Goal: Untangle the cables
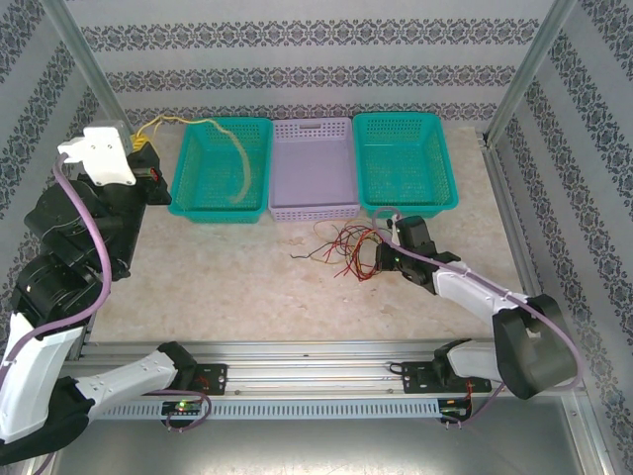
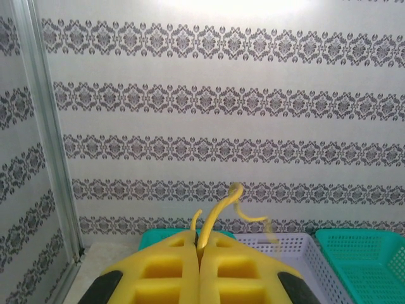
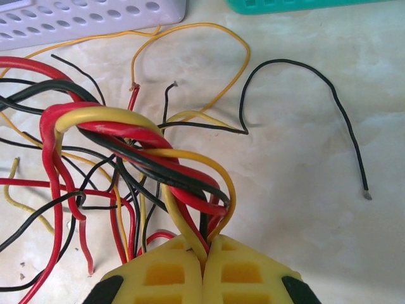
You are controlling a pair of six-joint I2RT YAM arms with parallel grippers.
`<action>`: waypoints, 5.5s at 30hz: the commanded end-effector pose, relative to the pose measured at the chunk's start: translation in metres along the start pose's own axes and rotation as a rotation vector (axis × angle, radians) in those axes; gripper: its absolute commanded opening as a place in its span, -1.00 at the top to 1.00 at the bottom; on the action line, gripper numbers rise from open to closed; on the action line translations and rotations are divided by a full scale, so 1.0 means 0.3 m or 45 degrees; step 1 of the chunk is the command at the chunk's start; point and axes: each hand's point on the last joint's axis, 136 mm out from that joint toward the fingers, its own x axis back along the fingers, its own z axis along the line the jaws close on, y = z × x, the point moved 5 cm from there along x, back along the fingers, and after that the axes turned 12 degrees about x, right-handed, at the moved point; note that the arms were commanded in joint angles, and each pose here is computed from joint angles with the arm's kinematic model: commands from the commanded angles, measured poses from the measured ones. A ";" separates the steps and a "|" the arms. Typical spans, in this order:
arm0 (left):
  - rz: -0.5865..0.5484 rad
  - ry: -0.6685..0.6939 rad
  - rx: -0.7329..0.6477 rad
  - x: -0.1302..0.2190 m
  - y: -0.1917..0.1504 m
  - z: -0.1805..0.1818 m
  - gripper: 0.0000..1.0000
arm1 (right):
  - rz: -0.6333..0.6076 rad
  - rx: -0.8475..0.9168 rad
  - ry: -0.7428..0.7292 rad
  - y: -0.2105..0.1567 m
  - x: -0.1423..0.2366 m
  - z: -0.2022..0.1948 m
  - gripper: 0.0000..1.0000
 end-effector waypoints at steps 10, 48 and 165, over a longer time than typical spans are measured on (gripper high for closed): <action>-0.136 0.044 -0.138 -0.087 -0.003 -0.045 1.00 | -0.012 0.028 0.062 -0.030 0.020 0.032 1.00; 0.292 0.324 0.086 -0.633 -0.627 0.198 1.00 | -0.094 0.131 0.166 -0.016 0.065 0.116 1.00; 1.490 -0.619 0.177 -0.135 -1.344 -0.356 0.18 | -0.249 0.332 0.457 -0.002 0.116 0.297 1.00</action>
